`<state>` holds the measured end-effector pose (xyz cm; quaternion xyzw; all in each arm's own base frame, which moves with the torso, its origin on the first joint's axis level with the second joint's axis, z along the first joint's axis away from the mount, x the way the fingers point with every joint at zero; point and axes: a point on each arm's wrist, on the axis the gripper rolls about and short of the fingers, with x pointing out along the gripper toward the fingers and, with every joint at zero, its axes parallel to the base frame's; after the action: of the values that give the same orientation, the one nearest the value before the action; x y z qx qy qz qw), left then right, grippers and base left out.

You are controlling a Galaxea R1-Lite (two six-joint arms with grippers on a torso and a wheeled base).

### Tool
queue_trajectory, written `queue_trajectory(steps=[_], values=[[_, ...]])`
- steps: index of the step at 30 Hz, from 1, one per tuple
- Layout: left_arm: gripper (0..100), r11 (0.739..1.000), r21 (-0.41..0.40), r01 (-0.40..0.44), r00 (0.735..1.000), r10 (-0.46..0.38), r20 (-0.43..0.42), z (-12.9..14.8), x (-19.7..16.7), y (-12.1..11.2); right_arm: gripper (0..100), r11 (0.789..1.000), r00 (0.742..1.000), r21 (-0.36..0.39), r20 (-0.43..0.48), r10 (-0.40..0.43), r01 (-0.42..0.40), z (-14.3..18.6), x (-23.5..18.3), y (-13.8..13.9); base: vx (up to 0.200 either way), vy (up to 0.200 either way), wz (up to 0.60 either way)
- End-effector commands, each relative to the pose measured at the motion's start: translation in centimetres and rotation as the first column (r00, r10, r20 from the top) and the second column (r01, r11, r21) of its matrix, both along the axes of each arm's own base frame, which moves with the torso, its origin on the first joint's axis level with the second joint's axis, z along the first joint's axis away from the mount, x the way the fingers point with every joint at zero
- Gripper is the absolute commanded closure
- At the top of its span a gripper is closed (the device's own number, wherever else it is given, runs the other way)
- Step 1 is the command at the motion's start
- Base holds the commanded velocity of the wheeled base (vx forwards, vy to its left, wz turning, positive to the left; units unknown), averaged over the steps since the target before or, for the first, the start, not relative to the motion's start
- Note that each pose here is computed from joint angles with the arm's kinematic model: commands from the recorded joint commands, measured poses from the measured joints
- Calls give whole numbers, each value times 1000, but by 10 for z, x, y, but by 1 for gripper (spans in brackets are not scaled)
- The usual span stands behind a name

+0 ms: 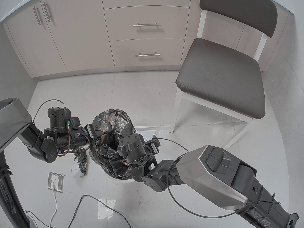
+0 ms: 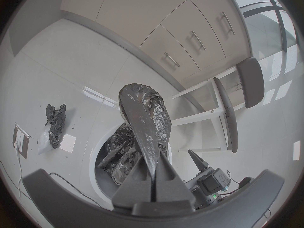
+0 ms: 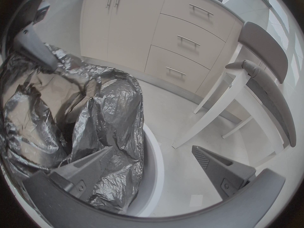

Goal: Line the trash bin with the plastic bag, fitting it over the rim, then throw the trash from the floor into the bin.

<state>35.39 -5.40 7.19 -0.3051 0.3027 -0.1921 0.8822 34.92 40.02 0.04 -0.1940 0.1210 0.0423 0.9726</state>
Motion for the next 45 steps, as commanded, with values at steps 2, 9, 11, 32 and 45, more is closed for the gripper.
queue_trajectory(steps=[2,9,11,32,45], values=[[100,1000,0,0,1000,0,-3,-1,0,0,0,1000,1000,-19,-15,7,-8,-13,-3,2,0,0,0],[100,1000,0,0,1000,0,-3,-1,0,0,0,999,1000,-35,-28,7,-8,-25,-3,3,0,0,0],[100,1000,0,0,1000,0,-3,-1,0,0,0,999,1000,-34,-29,7,-8,-26,-2,2,0,0,0],[100,1000,2,0,1000,0,-6,-2,-1,0,0,998,997,-27,-54,58,-60,-36,-9,8,0,0,0],[100,1000,2,0,1000,0,-8,-2,-1,0,100,997,996,-28,-60,65,-67,-48,-8,11,0,0,0]])
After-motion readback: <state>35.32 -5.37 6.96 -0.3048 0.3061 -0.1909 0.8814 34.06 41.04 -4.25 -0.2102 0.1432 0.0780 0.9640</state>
